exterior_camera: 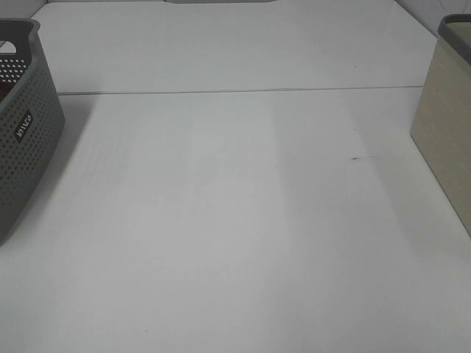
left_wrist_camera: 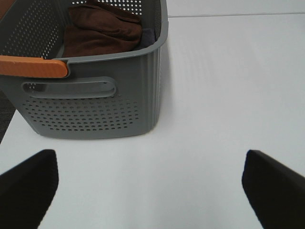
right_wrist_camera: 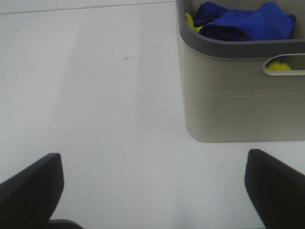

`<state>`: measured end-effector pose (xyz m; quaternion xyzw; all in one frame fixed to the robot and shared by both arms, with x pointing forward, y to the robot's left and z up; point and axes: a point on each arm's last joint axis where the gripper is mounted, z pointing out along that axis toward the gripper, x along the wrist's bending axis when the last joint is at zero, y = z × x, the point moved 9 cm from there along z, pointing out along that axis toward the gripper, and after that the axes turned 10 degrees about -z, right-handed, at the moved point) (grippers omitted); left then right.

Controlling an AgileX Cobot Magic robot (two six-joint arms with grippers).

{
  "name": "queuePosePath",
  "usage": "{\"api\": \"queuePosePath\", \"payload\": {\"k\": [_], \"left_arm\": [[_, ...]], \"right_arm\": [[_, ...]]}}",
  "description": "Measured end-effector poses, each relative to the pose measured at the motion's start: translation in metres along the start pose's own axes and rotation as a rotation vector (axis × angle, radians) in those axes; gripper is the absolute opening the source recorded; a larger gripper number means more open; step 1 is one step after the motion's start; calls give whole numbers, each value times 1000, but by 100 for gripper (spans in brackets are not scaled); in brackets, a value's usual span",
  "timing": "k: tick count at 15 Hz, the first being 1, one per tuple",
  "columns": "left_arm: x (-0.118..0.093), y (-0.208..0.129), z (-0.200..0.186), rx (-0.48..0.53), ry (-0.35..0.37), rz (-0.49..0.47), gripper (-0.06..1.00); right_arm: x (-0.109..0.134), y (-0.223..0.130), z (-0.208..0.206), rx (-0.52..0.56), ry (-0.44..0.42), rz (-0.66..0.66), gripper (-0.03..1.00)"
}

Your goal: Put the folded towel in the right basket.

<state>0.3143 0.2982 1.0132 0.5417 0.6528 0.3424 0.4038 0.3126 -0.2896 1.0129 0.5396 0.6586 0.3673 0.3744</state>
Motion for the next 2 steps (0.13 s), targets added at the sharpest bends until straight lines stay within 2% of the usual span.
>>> {"api": "queuePosePath", "payload": {"k": [2], "left_arm": [[0, 0, 0, 0, 0, 0, 97]], "right_arm": [[0, 0, 0, 0, 0, 0, 98]]}}
